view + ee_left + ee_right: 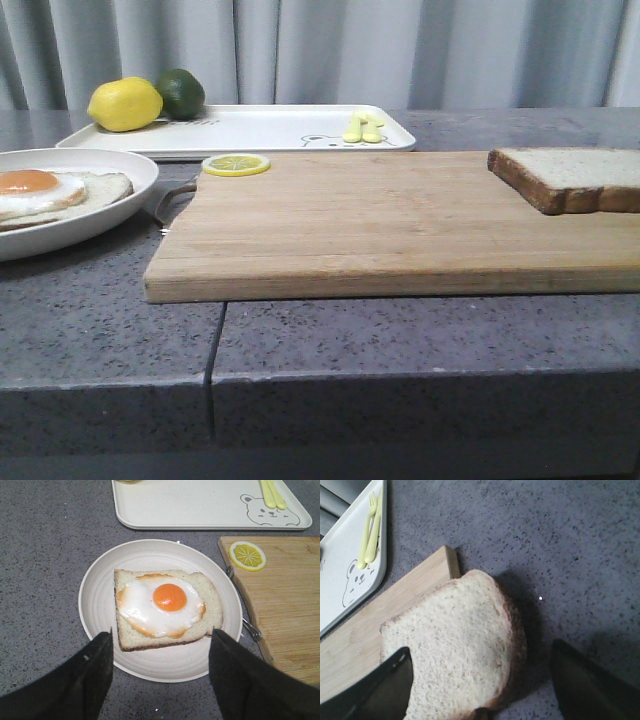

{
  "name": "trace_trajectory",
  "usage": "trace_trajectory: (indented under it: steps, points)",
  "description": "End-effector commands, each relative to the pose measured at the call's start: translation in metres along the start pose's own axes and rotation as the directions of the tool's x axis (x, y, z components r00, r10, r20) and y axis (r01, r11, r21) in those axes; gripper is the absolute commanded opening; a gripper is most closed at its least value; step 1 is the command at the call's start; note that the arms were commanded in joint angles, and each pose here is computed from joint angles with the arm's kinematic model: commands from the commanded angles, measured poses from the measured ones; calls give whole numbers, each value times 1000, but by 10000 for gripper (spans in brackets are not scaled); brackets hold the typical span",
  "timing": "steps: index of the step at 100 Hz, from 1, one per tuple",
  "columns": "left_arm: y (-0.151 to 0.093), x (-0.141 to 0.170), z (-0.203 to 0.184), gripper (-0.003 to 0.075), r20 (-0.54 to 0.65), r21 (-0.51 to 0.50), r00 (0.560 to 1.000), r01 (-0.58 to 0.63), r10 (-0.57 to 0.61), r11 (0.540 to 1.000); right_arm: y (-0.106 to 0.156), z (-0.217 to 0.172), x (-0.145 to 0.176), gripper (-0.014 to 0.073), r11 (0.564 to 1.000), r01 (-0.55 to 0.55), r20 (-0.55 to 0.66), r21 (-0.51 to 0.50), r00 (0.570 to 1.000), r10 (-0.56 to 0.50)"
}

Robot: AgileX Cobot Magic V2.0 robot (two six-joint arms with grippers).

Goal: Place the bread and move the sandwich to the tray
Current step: 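Lower the right gripper to the bread slice on the cutting board and grasp it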

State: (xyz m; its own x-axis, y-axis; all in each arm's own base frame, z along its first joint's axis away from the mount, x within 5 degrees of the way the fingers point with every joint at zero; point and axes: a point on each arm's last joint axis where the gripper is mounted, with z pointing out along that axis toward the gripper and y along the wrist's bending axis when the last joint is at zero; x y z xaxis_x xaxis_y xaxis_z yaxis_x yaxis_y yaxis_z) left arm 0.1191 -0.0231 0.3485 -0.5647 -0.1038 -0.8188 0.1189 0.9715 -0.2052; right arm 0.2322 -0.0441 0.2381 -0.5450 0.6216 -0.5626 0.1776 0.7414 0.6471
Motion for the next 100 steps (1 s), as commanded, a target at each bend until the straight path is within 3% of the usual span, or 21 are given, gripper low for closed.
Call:
trace_trajectory:
  steps: [1,100]
  points:
    - [-4,-14,-6,386,88,22,996,6,-8,1000,10,-3,-12,562,998,-2,44,-60,999,5]
    - [-4,-14,-6,386,88,22,996,6,-8,1000,-4,24,-2,562,990,-91,-102,-107,992,80]
